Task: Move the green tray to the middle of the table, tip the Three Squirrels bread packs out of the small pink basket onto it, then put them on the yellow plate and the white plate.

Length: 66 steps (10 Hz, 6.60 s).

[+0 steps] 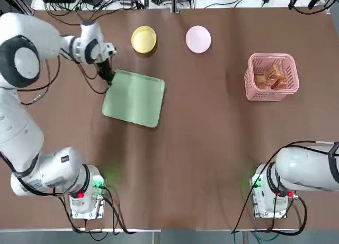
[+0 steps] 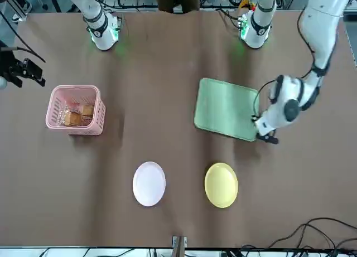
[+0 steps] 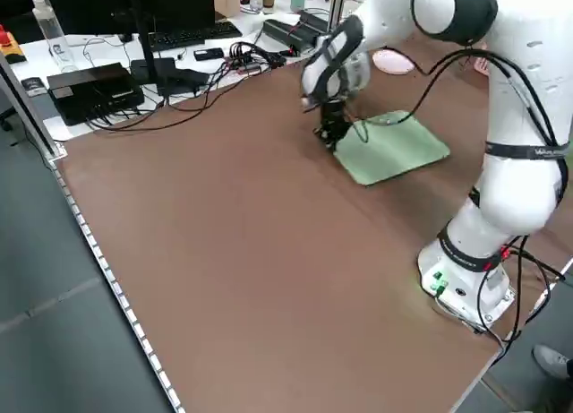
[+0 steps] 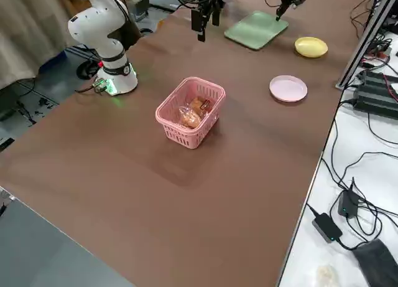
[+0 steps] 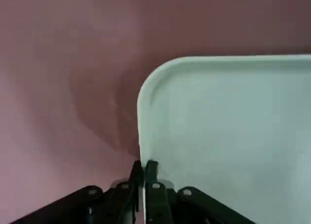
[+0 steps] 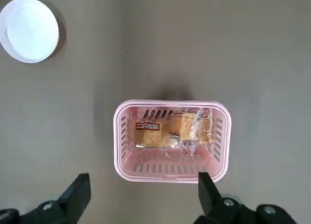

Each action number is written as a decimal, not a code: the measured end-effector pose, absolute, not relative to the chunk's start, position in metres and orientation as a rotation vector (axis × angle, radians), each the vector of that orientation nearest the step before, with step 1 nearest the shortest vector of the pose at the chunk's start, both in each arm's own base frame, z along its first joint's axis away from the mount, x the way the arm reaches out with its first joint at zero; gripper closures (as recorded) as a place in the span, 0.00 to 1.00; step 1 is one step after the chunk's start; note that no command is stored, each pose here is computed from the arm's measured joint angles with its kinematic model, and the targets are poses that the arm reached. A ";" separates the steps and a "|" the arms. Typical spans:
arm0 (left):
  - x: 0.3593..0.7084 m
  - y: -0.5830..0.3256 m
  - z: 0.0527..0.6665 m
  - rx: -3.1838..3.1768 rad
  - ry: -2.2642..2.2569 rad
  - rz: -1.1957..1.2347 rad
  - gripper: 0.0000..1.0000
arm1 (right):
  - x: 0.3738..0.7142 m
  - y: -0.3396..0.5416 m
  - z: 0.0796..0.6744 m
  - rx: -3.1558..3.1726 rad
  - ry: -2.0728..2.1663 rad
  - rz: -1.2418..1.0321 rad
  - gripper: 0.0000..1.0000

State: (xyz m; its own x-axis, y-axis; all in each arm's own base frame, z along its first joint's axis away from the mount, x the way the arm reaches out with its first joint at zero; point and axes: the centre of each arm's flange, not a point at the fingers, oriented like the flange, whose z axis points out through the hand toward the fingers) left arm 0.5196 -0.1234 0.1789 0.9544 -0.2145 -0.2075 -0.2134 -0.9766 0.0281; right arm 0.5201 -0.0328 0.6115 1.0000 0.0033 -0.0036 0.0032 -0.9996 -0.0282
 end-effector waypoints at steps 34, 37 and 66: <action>0.599 -0.105 0.569 3.070 0.466 0.152 0.00 | 0.464 0.064 0.288 -3.121 -0.035 0.129 0.30; 0.582 -0.111 0.574 3.103 0.306 0.205 0.00 | 0.462 0.067 0.273 -3.120 -0.042 0.180 0.63; 0.591 -0.070 0.638 3.062 0.232 0.289 0.00 | 0.483 0.336 0.482 -2.590 0.083 0.003 0.93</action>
